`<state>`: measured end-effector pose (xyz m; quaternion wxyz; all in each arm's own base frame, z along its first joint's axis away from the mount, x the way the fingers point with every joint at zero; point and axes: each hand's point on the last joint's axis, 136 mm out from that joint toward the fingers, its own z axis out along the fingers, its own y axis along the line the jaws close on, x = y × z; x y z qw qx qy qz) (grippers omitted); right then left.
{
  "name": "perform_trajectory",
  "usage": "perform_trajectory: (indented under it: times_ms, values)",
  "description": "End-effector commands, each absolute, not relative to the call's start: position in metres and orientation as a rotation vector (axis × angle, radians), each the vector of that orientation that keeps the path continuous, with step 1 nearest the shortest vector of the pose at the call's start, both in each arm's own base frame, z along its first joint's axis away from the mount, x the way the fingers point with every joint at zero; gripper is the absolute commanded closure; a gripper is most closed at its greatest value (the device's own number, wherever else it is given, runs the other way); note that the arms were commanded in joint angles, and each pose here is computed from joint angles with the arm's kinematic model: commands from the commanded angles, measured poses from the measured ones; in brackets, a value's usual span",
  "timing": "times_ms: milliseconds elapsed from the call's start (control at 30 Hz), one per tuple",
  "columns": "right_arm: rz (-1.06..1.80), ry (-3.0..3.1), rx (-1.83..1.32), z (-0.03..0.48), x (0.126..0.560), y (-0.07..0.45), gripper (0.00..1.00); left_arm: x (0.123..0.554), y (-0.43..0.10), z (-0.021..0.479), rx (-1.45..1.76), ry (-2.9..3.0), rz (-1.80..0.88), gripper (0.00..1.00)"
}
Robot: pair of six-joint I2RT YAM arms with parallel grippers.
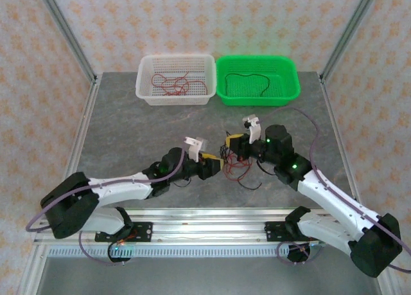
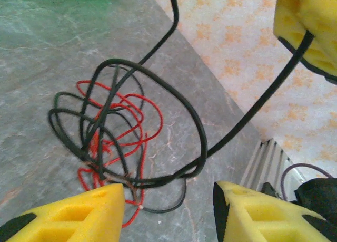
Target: Untangle the cables
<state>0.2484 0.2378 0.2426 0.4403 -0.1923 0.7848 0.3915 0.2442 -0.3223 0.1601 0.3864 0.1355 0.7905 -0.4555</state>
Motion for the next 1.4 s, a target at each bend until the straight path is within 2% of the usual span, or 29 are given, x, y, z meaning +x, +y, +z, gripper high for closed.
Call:
perform_trajectory:
  times_ms: [0,467,833,1100,1267,1367]
  values:
    - [1.009,1.864,-0.498,0.257,0.244,0.239,1.00,0.246,-0.342,0.204,0.363,1.846,-1.302,0.52]
    - [1.022,1.876,-0.477,0.249,0.241,0.237,1.00,0.265,-0.340,0.199,0.267,1.840,-1.314,0.53]
    - [1.058,1.862,-0.472,0.253,0.238,0.238,1.00,0.288,-0.358,0.181,0.263,1.898,-1.266,0.59]
    - [1.051,1.858,-0.460,0.257,0.236,0.235,1.00,0.305,-0.354,0.172,0.172,1.910,-1.233,0.74]
    - [1.018,1.855,-0.418,0.263,0.239,0.228,1.00,0.310,-0.346,0.160,0.123,1.939,-1.192,1.00]
    - [0.951,1.858,-0.341,0.273,0.248,0.217,1.00,0.315,-0.331,0.144,0.054,1.976,-1.119,1.00]
